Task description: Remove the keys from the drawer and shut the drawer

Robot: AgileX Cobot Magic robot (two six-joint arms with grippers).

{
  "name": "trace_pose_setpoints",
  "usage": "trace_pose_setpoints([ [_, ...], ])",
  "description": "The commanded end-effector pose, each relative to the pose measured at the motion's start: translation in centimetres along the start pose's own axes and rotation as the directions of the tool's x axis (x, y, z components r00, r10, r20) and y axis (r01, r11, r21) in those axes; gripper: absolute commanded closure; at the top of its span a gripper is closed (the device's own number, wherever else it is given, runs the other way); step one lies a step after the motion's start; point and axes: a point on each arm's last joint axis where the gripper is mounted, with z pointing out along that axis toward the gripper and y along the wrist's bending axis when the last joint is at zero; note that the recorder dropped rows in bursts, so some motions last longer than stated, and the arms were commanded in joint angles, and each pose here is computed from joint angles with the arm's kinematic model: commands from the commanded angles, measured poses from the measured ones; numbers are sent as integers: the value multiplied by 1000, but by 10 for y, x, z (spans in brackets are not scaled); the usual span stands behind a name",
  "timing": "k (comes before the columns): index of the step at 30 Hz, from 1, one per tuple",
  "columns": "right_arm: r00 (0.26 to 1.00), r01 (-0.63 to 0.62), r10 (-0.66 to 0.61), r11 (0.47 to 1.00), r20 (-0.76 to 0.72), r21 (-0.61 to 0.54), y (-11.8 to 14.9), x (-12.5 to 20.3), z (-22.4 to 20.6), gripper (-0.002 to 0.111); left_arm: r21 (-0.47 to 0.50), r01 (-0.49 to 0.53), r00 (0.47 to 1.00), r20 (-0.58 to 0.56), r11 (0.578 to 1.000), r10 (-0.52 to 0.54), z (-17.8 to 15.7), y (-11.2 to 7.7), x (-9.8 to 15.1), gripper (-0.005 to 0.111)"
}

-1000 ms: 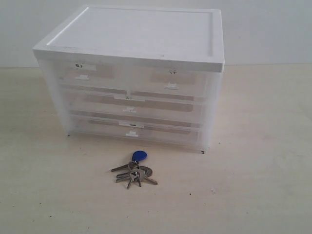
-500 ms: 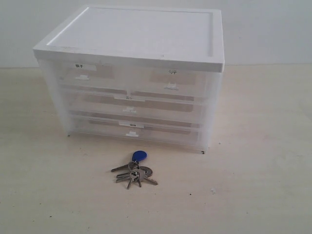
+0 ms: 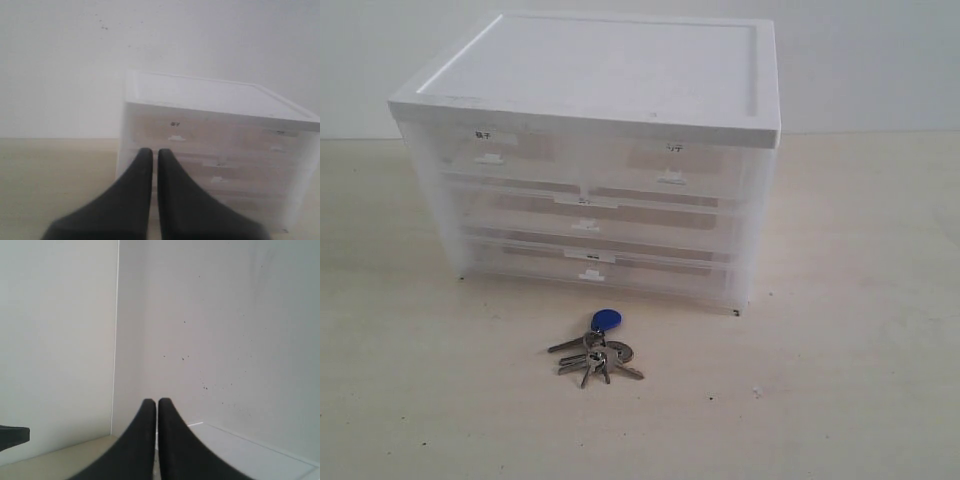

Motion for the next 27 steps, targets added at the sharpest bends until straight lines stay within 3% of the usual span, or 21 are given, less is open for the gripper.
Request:
trace_pose_setpoints([
  [1,1000,-6,6,1000,-1,0,0,1,0,109,-109,9,1000,9,994,-8,9,10,24,102],
  [5,1000,-6,6,1000,-1,0,0,1,0,109,-219,-6,1000,-1,976,6,13,19,44,102],
  [9,1000,-6,6,1000,-1,0,0,1,0,109,-305,-99,995,-25,947,96,14,27,56,102],
  [13,1000,-6,6,1000,-1,0,0,1,0,109,-330,-127,991,-83,936,105,13,29,61,102],
  [27,1000,-6,6,1000,-1,0,0,1,0,109,-330,-127,991,-83,936,105,13,29,61,102],
])
